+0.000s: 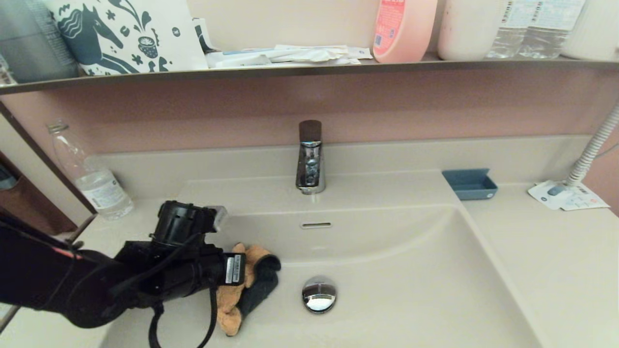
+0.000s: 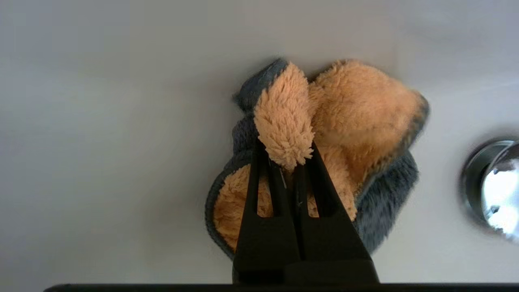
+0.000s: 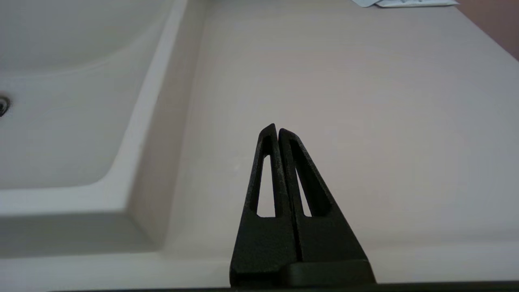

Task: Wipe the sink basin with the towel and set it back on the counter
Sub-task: Wipe the sink

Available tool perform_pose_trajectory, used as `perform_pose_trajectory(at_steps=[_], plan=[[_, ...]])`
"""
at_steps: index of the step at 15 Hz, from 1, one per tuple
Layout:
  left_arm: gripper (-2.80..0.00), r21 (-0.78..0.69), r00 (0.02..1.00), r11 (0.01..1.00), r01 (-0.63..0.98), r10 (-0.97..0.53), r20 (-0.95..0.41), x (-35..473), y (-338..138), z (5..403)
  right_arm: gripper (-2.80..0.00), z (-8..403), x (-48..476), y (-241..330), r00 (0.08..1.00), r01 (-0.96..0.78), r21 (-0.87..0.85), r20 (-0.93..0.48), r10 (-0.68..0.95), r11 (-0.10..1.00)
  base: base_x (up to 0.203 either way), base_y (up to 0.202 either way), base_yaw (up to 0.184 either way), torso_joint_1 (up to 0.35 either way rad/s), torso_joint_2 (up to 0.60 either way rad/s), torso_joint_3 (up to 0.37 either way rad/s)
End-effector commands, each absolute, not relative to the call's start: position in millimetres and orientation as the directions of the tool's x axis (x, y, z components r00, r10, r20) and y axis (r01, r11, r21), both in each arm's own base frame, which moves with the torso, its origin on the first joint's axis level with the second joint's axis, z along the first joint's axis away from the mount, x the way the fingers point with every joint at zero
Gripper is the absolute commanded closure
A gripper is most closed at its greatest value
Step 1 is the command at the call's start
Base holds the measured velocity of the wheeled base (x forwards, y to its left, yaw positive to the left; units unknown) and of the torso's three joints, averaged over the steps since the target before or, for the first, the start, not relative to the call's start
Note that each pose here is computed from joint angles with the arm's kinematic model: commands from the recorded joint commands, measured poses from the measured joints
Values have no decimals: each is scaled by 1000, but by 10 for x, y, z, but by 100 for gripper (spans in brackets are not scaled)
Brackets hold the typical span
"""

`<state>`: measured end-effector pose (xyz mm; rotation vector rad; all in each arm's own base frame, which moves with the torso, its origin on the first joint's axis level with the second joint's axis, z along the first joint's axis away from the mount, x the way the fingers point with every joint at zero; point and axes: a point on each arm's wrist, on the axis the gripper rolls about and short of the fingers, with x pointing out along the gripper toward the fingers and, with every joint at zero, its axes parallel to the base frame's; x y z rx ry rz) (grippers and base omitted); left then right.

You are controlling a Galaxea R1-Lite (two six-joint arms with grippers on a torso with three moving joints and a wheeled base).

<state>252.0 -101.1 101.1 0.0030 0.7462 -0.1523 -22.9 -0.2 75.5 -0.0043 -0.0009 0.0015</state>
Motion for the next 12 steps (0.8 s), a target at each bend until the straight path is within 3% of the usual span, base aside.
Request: perform_pose_trajectory(at_steps=[1, 7, 12], plan=[[0, -39, 693, 985, 167, -146, -706, 2586, -1203, 857, 0, 755, -228, -2, 1000, -2, -5, 0, 2, 1000, 0, 0, 0, 0, 0, 0], [0, 14, 701, 981, 192, -127, -701, 2688, -1763, 665, 0, 755, -228, -2, 1000, -2, -5, 0, 2, 1000, 0, 0, 0, 0, 0, 0], [0, 61, 724, 970, 237, -134, -677, 2772, -2286, 777, 0, 755, -228, -2, 1000, -2, -5, 0, 2, 1000, 0, 0, 0, 0, 0, 0]])
